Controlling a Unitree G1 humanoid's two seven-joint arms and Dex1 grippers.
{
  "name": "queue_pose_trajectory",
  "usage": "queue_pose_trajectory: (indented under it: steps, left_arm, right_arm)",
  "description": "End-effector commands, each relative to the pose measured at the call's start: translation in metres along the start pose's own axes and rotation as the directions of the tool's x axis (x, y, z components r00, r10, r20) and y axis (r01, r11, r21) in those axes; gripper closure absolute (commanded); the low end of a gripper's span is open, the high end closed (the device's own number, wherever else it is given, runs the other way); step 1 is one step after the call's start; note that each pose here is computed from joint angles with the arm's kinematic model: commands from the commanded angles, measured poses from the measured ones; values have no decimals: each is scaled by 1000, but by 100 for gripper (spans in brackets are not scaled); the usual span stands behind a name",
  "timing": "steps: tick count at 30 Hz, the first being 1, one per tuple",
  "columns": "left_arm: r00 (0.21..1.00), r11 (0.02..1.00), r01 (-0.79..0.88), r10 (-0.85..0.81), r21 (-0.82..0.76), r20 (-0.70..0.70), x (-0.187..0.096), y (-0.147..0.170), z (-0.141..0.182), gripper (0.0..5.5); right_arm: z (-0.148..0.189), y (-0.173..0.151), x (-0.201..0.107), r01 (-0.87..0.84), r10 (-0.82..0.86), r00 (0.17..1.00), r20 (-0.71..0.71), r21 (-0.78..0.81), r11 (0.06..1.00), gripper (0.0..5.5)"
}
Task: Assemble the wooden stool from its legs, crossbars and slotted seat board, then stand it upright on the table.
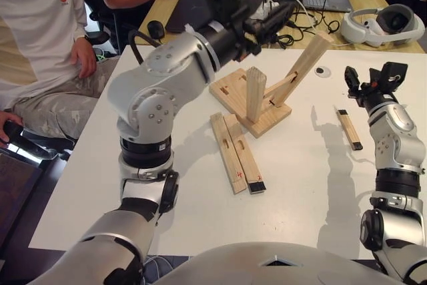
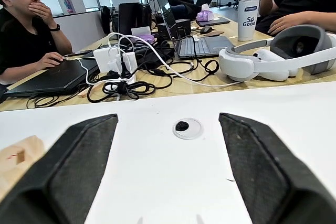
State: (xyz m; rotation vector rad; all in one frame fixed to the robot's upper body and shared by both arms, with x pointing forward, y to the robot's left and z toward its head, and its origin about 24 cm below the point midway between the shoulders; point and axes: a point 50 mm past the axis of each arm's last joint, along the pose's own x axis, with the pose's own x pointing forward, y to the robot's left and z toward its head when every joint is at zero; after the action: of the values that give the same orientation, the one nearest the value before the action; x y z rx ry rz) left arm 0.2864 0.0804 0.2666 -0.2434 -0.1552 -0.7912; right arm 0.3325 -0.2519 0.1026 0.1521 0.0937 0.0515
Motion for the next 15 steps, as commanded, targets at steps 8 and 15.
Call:
queue_pose_trajectory:
  steps: [8,15]
  left_arm:
    - [684,657,-726,659,-202,-313,-68,85,-78,243]
    - [643,616,-762,683,-199,-345,-66,85,-84,243]
  right_arm:
    - [-7,52,60,-248,251,968,28,301,921,193]
    - [-13,49,64,-163,170,985,11,339,927,193]
